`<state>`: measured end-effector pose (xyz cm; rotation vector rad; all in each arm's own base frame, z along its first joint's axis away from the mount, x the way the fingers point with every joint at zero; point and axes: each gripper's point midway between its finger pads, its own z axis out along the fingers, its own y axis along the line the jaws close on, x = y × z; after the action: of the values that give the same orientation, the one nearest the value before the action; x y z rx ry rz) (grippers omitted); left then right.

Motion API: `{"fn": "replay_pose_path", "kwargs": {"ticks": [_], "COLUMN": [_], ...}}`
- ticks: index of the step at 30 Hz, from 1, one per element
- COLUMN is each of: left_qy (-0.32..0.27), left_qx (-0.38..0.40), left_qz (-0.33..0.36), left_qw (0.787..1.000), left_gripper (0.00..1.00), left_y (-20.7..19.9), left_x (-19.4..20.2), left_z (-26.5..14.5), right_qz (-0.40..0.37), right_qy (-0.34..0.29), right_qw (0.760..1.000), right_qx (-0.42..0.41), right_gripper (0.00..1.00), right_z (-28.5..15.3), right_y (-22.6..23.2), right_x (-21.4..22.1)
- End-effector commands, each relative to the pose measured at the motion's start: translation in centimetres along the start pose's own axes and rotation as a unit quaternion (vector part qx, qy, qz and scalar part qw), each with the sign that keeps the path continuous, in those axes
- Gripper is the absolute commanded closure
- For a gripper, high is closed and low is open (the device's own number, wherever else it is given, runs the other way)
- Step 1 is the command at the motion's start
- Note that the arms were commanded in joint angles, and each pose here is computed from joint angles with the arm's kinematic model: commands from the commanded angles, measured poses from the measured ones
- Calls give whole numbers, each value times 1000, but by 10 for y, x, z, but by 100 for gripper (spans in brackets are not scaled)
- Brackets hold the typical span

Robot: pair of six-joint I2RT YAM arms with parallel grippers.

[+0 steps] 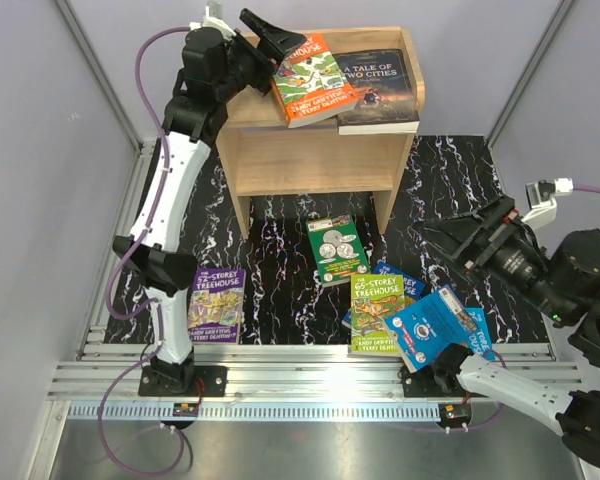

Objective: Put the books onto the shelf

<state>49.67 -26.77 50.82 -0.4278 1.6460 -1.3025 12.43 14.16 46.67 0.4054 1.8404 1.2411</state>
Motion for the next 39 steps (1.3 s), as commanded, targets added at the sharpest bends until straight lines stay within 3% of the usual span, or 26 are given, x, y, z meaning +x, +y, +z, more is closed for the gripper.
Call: {"fn": "replay_pose_path", "kwargs": {"ticks": [1, 3, 4, 5, 6, 8, 11, 12, 14, 15, 17, 21, 28, 36, 38, 39], "left_qy": [65, 77, 84, 83, 87, 84, 63, 58, 38, 35, 18, -38, -136, -93, -73, -64], "left_qx": [40, 47, 54, 63, 65, 81, 96, 96, 112, 110, 129, 118, 19, -21, -14, -10], "left_qz": [29, 28, 26, 20, 15, 5, -4, -9, -29, -37, -54, -29, 120, 179, 176, 174], "left_qw": [997, 996, 995, 994, 994, 993, 993, 994, 992, 993, 990, 992, 983, 979, 981, 983], "left_gripper": [13, 33, 48, 70, 82, 89, 89, 86, 70, 37, 1, 1, 1, 2, 20, 41], "left_y": [-29, -28, -32, -37, -35, -44, -55, -53, -63, -58, -71, -88, -80, -59, -54, -54], "left_x": [30, 38, 45, 46, 49, 52, 52, 53, 48, 50, 42, 16, -31, -17, -6, -1], "left_z": [-21, -16, -14, -13, -7, -4, 4, 9, 15, 23, 24, 2, -53, -62, -57, -56], "right_qz": [-10, -10, -9, -8, -7, -6, -1, 1, 2, 2, -2, -12, -19, -26, -26, -26], "right_qy": [10, 17, 19, 19, 20, 20, 18, 13, 9, 6, 7, 22, 29, 50, 49, 51], "right_qw": [1000, 1000, 1000, 1000, 1000, 1000, 1000, 1000, 1000, 1000, 1000, 1000, 999, 998, 998, 998], "right_qx": [-23, -23, -20, -19, -19, -17, -10, -11, -8, -8, -10, -9, -17, -19, -18, -17], "right_gripper": [0, 0, 0, 0, 0, 0, 0, 0, 0, 0, 0, 0, 0, 0, 0, 0], "right_z": [13, 18, 21, 22, 23, 23, 23, 20, 19, 20, 21, 29, 33, 47, 47, 49], "right_y": [12, 13, 12, 11, 11, 7, 1, 0, -3, -4, -2, 1, 6, 9, 8, 7], "right_x": [4, 7, 8, 9, 10, 11, 12, 11, 10, 9, 9, 14, 16, 25, 25, 26]}}
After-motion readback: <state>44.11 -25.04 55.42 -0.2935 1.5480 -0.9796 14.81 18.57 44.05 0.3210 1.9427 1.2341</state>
